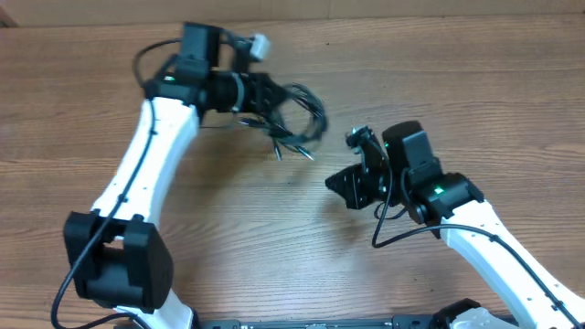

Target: Untangle cables

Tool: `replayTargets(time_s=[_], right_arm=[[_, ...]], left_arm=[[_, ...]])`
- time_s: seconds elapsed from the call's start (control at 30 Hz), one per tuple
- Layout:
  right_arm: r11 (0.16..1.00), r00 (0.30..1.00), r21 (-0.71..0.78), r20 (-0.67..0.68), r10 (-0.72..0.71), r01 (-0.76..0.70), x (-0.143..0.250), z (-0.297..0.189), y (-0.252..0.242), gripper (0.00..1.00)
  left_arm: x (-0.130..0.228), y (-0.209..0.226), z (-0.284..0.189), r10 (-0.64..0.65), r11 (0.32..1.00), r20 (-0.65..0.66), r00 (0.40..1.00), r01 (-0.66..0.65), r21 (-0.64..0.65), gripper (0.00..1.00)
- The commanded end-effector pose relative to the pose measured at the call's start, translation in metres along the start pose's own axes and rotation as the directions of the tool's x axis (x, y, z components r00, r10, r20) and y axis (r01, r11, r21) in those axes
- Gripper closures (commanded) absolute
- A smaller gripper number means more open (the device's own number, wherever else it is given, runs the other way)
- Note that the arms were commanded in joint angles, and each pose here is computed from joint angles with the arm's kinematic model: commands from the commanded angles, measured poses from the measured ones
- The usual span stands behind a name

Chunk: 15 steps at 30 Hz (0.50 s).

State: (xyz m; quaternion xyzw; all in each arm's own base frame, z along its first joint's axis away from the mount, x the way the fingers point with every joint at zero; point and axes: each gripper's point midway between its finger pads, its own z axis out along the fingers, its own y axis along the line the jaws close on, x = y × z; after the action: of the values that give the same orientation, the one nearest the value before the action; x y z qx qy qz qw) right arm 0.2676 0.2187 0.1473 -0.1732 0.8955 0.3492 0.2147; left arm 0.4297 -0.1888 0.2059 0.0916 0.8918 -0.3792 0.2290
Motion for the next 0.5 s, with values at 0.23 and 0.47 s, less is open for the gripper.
replayTargets(time_s=[0.23, 0.47], right_arm=[[1.000, 0.999, -0.015, 0.049, -0.023, 0.023, -0.012, 0.001, 0.005, 0.96], [0.995, 0.988, -0.054, 0.137, -0.078, 0.086, -0.033, -0.005, 0.018, 0.69]], left_arm=[[-0.012, 0.005, -0.012, 0.044, 0.999, 0.035, 0.998, -0.044, -0.012, 0.96], [0.007, -0.003, -0.006, 0.228, 0.974, -0.032, 0.973, -0.227, 0.017, 0.96]])
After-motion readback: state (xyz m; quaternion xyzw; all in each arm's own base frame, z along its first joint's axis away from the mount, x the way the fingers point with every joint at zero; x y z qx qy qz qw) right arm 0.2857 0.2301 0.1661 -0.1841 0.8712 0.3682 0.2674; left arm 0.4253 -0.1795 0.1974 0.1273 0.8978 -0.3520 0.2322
